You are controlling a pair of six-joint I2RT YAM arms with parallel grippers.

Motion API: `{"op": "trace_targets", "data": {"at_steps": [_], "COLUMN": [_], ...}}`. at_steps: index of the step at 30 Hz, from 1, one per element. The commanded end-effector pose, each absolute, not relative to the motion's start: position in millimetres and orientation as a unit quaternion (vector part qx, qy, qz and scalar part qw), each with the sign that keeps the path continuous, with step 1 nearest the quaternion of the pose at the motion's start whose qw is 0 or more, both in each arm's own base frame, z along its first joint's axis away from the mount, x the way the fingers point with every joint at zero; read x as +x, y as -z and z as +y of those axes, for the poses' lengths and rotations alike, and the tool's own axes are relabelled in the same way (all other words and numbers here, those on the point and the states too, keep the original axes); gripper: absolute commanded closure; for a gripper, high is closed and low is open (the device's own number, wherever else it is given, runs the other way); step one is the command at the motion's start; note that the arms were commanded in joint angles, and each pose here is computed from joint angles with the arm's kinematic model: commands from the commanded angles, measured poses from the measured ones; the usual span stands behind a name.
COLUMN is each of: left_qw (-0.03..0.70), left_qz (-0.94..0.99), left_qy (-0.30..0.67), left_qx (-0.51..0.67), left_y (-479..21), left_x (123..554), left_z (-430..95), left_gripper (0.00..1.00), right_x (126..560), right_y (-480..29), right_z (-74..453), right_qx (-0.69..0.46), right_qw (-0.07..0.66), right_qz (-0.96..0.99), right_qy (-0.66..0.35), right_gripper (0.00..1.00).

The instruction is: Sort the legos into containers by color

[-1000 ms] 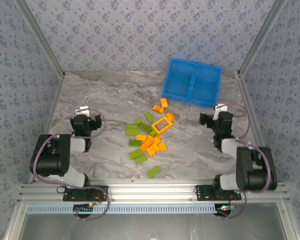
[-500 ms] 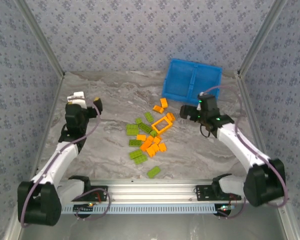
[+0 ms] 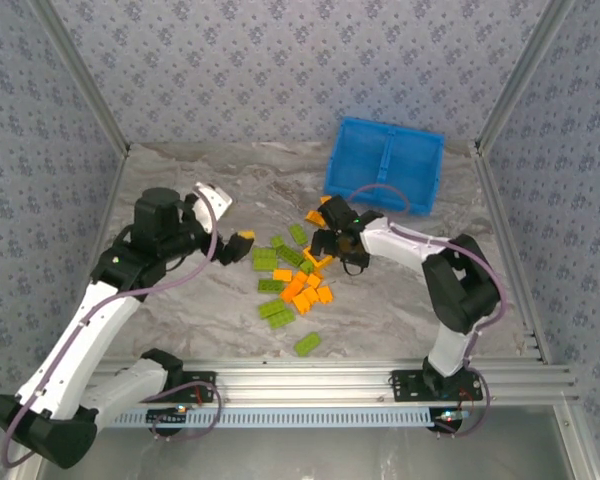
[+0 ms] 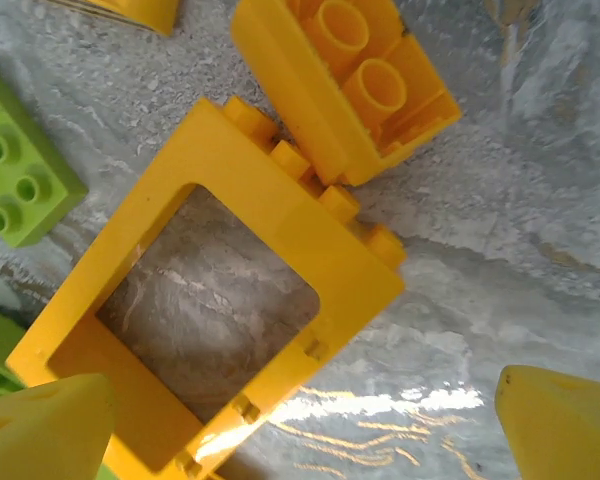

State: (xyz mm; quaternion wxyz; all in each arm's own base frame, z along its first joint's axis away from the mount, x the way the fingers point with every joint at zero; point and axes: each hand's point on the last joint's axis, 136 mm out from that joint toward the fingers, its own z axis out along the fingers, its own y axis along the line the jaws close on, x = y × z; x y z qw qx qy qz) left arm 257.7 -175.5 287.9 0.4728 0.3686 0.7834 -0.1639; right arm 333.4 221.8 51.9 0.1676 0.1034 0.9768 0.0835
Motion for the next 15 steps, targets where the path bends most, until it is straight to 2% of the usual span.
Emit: {"op": "trace_targets", "data": {"at_steps": [1, 5, 12, 13, 15], "left_qw": [0.410, 0.413, 0.463, 0.472, 0.487], "left_qz": [0.775, 0.737, 0.718, 0.715, 0.709], "left_qy": [0.189, 0.227, 0.173, 0.167, 0.161], "left_qx": [0.442, 0.485, 0.490, 0.487, 0.485], "left_y": [-244, -236, -233, -235, -238], "left_x": [232, 214, 215, 216, 217], "left_z": [-186, -204, -197, -195, -193], "left_gripper": [0.01, 0.01, 0.01, 0.01, 0.01], "right_x": [339, 337, 330, 330, 328], "right_y": [-54, -44, -31, -30, -30], "right_z": [219, 215, 213, 212, 210], "right_qx": [0.150, 0.156, 0.155, 0.155, 0.155], "right_qw": [0.176, 0.177, 0.163, 0.162, 0.161], "right_qz": [0.971, 0.970, 0.973, 0.973, 0.973], "right_qy": [-0.063, -0.051, -0.054, -0.053, -0.052], "right_gripper": [0.08, 0.35, 0.74, 0.79, 0.81]}}
